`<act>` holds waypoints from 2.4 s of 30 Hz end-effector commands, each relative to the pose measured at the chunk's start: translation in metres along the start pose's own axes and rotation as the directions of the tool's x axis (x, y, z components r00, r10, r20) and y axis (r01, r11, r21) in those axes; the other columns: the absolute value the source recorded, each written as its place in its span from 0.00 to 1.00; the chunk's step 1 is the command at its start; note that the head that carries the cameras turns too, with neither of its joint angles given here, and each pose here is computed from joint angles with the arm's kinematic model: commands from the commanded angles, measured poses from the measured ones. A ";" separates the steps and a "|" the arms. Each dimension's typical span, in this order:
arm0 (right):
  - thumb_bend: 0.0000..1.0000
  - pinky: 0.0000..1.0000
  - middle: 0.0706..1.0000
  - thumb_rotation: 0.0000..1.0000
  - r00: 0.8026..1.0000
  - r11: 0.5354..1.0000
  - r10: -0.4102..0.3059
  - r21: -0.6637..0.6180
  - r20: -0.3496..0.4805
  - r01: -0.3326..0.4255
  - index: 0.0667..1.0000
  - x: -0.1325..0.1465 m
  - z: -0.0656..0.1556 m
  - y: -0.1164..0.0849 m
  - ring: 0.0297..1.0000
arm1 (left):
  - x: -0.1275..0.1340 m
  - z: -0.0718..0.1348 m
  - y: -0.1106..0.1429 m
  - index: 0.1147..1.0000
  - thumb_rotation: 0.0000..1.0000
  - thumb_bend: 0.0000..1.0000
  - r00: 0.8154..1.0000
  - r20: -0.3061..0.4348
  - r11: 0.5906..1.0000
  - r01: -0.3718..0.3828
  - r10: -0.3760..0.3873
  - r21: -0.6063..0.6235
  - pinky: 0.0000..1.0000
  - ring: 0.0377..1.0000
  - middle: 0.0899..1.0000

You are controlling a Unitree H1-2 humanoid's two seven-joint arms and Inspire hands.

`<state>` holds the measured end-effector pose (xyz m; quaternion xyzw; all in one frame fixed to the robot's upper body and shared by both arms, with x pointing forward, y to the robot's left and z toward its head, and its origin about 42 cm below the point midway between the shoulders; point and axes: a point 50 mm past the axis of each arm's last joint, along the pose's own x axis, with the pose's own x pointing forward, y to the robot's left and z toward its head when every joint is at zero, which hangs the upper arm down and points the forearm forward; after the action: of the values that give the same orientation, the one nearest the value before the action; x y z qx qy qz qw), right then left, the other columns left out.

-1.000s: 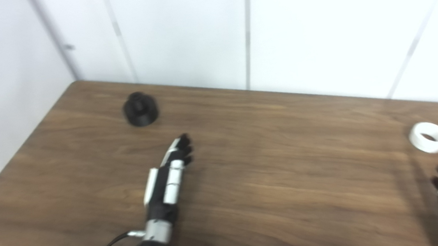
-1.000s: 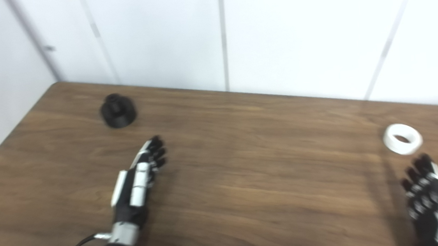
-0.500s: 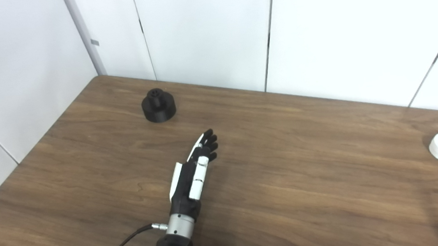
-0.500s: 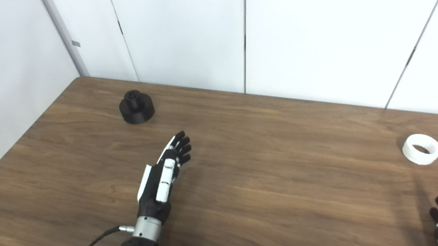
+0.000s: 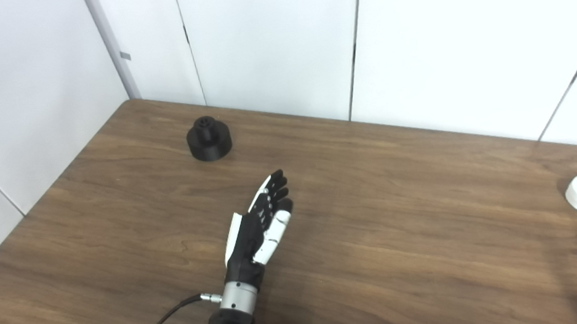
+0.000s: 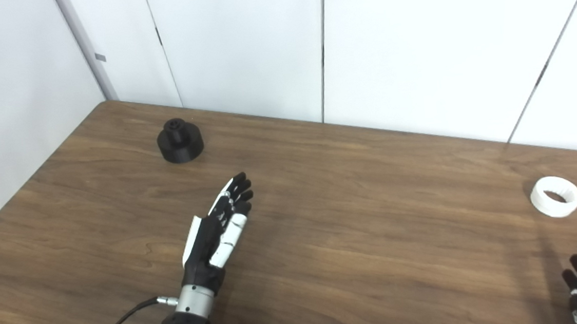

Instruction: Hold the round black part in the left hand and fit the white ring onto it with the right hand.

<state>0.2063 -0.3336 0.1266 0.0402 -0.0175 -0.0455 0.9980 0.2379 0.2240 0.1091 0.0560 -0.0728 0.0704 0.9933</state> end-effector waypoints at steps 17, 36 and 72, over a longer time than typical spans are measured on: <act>0.79 1.00 1.00 0.94 0.997 0.999 0.031 -0.017 0.067 -0.030 1.00 0.007 0.020 0.008 1.00 | 0.038 0.089 0.095 1.00 0.58 0.98 0.981 0.101 0.759 -0.194 0.169 0.621 0.85 0.98 1.00; 0.66 1.00 1.00 1.00 0.999 1.000 0.014 -0.019 0.053 -0.013 1.00 0.003 0.024 0.016 1.00 | 0.127 0.103 0.166 0.92 0.54 1.00 0.977 0.083 0.419 -0.161 0.199 0.894 0.98 1.00 0.98; 0.51 1.00 1.00 1.00 0.998 1.000 0.009 0.016 0.061 -0.010 1.00 -0.001 0.027 0.020 1.00 | 0.244 0.045 0.172 0.88 0.53 1.00 0.956 -0.210 0.375 0.121 0.205 0.919 0.99 1.00 0.96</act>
<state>0.2027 -0.3181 0.1408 0.0472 -0.0113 -0.0467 0.9977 0.4273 0.4166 0.1712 0.5838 0.1716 0.0990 0.7873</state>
